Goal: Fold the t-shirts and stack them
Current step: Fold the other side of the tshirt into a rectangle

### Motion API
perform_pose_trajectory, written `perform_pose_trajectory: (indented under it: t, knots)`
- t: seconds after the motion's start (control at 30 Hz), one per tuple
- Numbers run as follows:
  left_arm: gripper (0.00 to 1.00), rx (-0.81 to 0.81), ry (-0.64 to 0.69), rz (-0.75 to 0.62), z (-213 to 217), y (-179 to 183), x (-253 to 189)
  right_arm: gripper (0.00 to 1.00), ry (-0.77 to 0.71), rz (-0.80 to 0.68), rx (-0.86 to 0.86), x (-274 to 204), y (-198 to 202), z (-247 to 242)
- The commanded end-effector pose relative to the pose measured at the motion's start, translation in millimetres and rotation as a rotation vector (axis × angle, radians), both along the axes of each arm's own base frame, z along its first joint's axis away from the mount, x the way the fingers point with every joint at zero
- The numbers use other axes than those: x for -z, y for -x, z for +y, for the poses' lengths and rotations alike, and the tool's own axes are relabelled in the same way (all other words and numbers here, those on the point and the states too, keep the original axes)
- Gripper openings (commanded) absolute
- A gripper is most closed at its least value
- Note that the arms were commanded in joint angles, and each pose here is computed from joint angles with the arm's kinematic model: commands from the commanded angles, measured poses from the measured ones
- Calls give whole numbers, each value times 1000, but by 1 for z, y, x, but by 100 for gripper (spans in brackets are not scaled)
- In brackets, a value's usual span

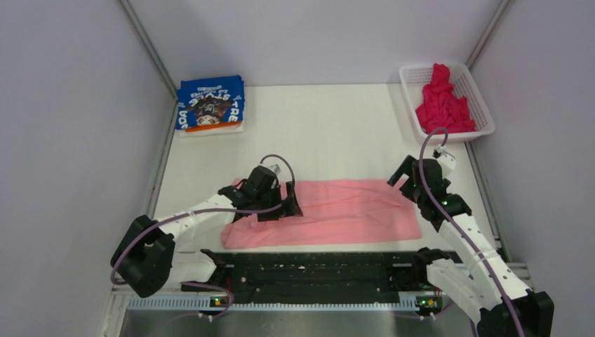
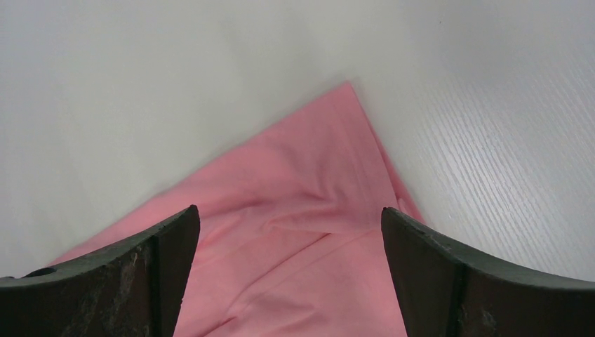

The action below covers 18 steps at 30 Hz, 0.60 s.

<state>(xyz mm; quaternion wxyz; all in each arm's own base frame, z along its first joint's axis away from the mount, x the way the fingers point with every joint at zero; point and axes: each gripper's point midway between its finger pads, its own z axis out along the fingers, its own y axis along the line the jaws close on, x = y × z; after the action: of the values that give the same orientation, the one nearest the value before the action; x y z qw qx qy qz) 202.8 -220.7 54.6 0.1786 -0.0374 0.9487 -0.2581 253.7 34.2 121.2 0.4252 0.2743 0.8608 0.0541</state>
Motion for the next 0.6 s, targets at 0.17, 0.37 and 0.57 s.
perform_pose_trajectory:
  t: [0.17,0.37,0.57]
  knots:
    - [99,205,42,67,-35,67,1,99,-9,-40,-34,-6,-3,5]
    - [99,296,63,-41,-46,80,-32,99,-14,-79,-136,-12,-6,18]
    - [99,-43,-24,-203,-8,27,-52,99,-103,-110,-376,-9,-15,65]
